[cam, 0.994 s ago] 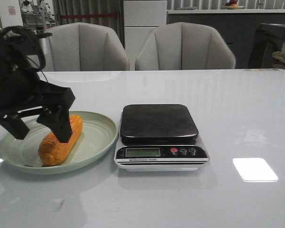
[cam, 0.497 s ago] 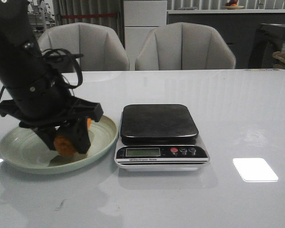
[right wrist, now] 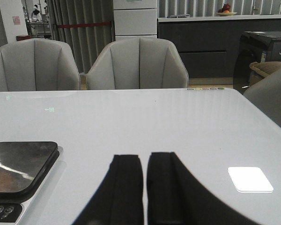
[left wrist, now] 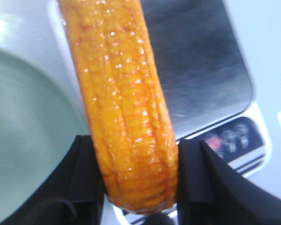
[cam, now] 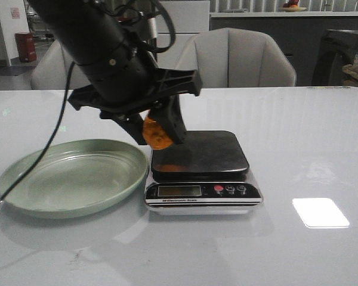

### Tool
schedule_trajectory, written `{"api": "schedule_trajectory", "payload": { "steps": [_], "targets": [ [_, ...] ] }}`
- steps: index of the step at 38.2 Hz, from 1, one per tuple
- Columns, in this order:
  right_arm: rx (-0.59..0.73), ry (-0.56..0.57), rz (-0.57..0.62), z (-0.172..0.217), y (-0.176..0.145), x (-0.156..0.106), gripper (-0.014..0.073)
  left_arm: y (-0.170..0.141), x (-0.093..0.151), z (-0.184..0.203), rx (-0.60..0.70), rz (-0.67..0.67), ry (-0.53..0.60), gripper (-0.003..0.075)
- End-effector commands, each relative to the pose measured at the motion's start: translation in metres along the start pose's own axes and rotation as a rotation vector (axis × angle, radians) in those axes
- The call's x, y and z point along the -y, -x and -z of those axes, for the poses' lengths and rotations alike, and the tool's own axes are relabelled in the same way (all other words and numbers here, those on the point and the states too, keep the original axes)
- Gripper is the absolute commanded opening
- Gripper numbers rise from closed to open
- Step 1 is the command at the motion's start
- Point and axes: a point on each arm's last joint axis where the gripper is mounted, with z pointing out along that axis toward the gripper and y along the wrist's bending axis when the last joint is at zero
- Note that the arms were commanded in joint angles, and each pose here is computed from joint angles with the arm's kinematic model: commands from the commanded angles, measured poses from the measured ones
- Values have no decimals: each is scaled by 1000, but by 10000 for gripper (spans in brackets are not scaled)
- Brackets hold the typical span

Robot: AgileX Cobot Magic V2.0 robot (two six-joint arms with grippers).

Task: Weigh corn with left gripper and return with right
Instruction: 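Lift the corn with the left gripper and lower it onto the scale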

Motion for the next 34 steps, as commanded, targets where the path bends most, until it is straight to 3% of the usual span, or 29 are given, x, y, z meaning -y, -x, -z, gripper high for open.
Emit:
{"api": "schedule_trajectory", "payload": {
  "steps": [1, 6, 10, 19, 21, 34],
  "targets": [
    [91, 7, 18, 2, 5, -1, 197, 16, 23, 12, 101, 10, -73, 115],
    [91, 7, 18, 2, 5, -1, 197, 15, 38, 2, 88, -17, -93, 119],
    [91, 7, 18, 2, 5, -1, 197, 17, 46, -5, 85, -22, -106, 171],
    [91, 7, 18, 2, 5, -1, 197, 20, 46, -11, 101, -16, -108, 461],
    [91, 7, 18, 2, 5, -1, 197, 21, 44, -11, 107, -6, -106, 487],
    [91, 7, 18, 2, 5, -1, 197, 31, 41, 2, 117, -33, -86, 493]
  ]
}}
